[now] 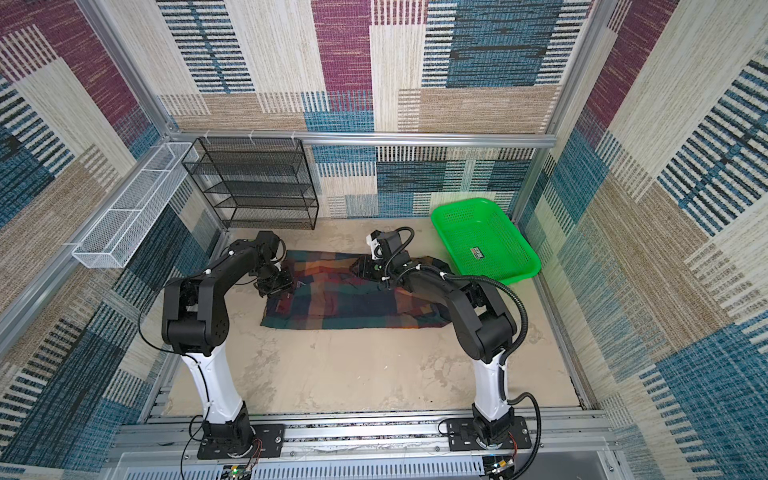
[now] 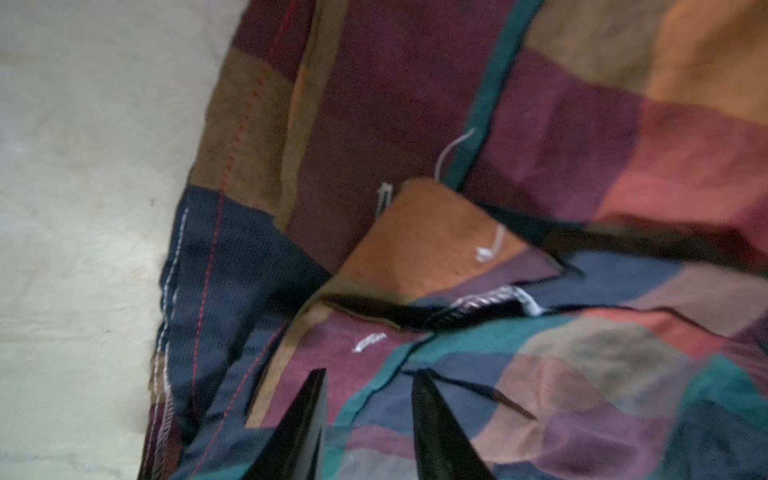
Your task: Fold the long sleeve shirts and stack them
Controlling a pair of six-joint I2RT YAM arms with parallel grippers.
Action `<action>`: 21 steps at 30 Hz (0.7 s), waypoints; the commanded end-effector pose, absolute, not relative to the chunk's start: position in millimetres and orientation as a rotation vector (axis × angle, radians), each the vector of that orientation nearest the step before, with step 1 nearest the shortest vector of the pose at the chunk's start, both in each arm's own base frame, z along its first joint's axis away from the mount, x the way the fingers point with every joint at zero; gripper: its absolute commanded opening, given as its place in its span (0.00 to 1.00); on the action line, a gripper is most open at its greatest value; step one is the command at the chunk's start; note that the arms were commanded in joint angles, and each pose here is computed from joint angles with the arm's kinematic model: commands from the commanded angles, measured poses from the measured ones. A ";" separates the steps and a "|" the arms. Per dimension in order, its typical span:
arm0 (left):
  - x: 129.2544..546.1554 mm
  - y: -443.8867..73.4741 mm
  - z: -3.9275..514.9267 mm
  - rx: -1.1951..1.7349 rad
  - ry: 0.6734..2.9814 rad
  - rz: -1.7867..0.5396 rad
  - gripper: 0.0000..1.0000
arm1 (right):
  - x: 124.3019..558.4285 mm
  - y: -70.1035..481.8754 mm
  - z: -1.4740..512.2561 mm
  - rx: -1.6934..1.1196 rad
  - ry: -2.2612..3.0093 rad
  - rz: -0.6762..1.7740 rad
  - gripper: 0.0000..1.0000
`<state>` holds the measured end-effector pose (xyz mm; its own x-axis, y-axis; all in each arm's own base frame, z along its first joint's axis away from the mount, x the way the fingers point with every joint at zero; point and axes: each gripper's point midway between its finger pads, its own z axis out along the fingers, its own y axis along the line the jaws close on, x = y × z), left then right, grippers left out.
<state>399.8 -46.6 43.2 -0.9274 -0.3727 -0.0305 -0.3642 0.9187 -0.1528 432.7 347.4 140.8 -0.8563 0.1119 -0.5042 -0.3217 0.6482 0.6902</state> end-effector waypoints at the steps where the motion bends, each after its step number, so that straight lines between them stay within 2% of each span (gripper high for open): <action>1: 398.4 -42.2 34.9 -0.599 3.024 -0.179 0.38 | 423.5 365.5 133.7 -0.231 2.407 1.184 0.46; 7: 373.3 -38.9 19.3 -0.693 3.057 -0.169 0.39 | 418.3 398.3 81.2 -0.261 2.535 1.191 0.46; 13: 323.1 -48.5 15.3 -0.831 3.009 -0.317 0.38 | 421.1 408.4 40.3 -0.285 2.622 1.156 0.46; 17: 279.7 -64.9 25.3 -0.868 2.959 -0.429 0.38 | 408.4 423.7 18.3 -0.430 2.684 1.059 0.47; 21: 240.2 -79.5 45.6 -0.853 2.904 -0.481 0.38 | 371.7 452.7 12.9 -0.677 2.668 1.049 0.50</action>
